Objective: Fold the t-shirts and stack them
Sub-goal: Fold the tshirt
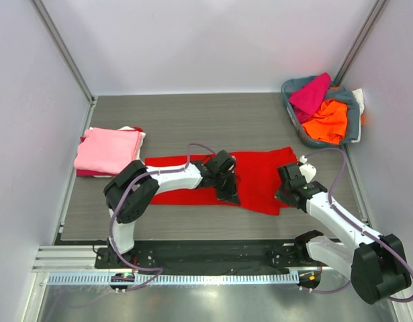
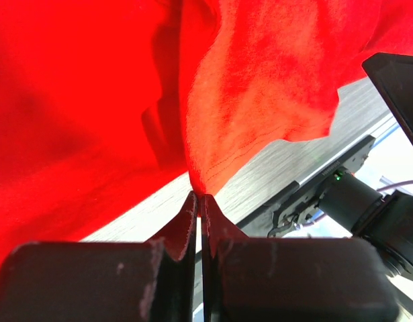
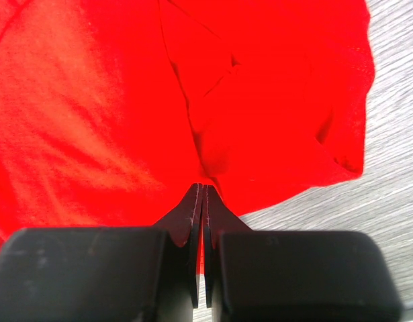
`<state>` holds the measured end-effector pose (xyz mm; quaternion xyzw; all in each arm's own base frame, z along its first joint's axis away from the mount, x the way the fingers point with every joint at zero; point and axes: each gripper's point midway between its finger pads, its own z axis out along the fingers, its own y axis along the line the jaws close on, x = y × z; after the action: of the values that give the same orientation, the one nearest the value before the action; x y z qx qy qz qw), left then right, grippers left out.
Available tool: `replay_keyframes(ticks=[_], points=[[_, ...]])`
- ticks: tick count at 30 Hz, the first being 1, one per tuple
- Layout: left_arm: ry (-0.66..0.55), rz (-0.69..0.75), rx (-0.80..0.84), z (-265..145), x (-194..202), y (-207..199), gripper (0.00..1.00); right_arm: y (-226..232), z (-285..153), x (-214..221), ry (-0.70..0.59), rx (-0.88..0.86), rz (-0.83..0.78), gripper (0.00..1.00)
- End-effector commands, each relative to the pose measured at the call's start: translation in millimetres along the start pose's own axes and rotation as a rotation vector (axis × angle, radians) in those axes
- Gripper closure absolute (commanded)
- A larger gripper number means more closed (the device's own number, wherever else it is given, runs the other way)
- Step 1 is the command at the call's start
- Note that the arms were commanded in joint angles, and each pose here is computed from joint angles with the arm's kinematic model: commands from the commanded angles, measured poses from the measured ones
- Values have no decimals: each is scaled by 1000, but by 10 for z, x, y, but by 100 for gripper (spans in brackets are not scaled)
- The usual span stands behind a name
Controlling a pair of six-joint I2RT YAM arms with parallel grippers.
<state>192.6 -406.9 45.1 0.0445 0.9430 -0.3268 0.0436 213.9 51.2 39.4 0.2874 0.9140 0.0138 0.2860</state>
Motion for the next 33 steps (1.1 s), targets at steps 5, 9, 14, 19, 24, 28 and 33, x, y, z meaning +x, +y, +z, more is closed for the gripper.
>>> replay_keyframes(ticks=[5, 9, 14, 19, 24, 28, 33], points=[[37, 10, 73, -242, 23, -86, 100, 59, -22, -62, -36, -31, 42, 94], [55, 10, 61, -240, 60, -41, 100, 65, -24, -90, -44, -27, 44, 94], [76, 2, 57, -225, 122, 0, 80, 103, -45, -160, -61, -29, 50, 94], [15, 41, 65, -399, 80, -49, 63, 158, -78, -213, -69, -43, 54, 95], [-82, 91, -25, -696, -86, 9, 66, 204, -104, -270, -81, -54, 46, 99], [-164, 116, -96, -975, -321, 184, 70, 274, -136, -330, -86, -69, 43, 99], [-219, 44, -167, -1232, -588, 646, 82, 366, -135, -304, -60, -104, 52, 99]])
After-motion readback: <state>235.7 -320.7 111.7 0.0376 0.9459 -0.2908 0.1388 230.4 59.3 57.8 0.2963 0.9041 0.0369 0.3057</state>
